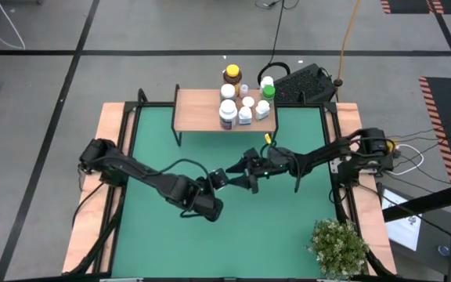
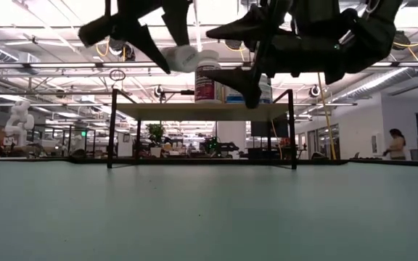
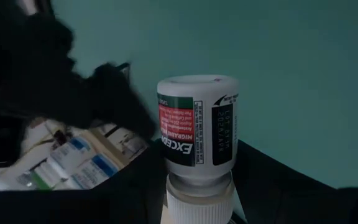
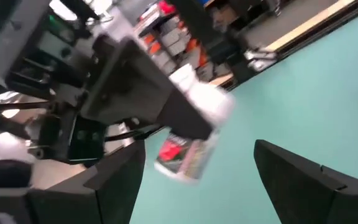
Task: Pick and place medicine bottles onto shelf by color
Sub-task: Put the small white medicine bottle on the shelf
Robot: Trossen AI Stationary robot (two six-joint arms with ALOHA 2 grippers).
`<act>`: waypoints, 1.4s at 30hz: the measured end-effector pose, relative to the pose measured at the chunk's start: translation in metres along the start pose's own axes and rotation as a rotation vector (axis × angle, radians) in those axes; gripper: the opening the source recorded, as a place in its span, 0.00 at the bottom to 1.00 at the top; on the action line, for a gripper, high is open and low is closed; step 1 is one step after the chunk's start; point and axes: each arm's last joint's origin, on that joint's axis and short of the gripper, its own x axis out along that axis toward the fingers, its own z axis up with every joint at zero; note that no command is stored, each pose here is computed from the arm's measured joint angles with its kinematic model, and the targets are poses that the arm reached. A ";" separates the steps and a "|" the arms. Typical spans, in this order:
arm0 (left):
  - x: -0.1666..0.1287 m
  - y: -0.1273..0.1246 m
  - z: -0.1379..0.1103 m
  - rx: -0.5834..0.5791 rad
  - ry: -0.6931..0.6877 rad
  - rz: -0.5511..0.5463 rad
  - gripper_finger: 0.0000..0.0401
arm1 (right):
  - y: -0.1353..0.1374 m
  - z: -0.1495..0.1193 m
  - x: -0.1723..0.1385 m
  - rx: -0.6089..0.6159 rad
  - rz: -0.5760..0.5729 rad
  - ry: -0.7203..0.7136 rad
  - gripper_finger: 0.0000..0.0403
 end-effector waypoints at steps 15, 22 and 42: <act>0.007 0.000 0.003 -0.029 0.003 0.055 0.40 | -0.005 -0.008 0.026 0.052 0.013 0.076 0.73; 0.008 0.001 0.002 -0.036 0.006 0.054 0.40 | -0.005 -0.010 0.026 0.055 0.067 0.130 0.57; 0.005 0.008 -0.013 -0.309 0.001 0.046 0.51 | -0.007 -0.008 0.025 -0.103 0.088 0.126 0.40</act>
